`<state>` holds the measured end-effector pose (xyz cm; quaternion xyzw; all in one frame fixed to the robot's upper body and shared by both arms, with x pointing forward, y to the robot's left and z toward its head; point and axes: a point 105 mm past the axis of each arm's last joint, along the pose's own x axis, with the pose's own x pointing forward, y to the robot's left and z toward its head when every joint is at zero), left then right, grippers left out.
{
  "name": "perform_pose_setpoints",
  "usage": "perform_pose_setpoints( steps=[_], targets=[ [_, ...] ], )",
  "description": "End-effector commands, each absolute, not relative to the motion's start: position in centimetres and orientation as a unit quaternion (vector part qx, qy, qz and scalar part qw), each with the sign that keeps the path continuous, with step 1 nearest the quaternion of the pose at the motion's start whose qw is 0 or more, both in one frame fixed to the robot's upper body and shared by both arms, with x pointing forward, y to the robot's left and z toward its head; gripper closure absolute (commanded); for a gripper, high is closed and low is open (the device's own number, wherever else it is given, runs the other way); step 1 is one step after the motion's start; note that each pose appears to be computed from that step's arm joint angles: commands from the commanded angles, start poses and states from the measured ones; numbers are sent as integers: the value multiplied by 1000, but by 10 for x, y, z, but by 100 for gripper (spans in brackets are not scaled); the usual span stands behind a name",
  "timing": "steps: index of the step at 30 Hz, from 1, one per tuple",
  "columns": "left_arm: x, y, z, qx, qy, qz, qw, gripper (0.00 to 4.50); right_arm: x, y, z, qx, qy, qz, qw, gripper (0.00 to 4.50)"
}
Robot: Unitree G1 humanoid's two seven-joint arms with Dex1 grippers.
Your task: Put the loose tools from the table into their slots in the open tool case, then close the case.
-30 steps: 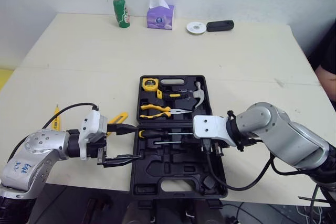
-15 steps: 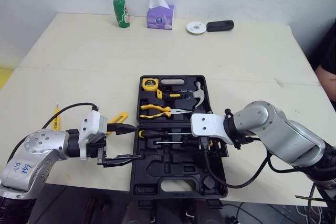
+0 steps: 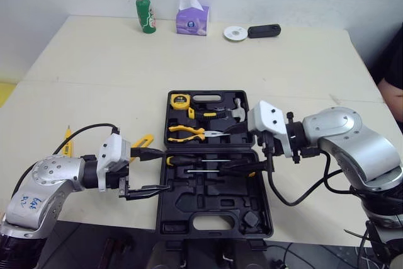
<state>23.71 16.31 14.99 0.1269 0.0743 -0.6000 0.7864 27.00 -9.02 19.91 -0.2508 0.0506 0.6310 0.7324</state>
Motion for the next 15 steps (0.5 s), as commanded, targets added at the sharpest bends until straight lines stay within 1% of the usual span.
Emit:
perform_pose_setpoints(
  steps=[1,3,4,6,7,9,11,15],
  targets=[
    [238,163,155,139,62,-600,785,0,253,-84,206,-234,-5,678,697,30],
    [239,162,155,142,62,-603,783,0,251,-82,201,-220,-16,685,694,82],
    [240,162,155,143,62,-603,782,0,251,-82,198,-215,-17,686,695,118],
    [242,162,156,145,62,-602,783,0,250,-81,195,-200,-39,687,697,219],
    [243,163,156,145,63,-601,784,0,250,-80,196,-194,-52,685,700,277],
    [241,163,155,144,68,-604,781,0,245,-77,178,-203,-45,699,684,358],
    [240,162,154,143,69,-606,780,0,243,-77,164,-205,-29,703,680,441],
    [240,160,154,144,70,-607,778,0,247,-82,143,-228,-8,698,679,441]
  ],
)
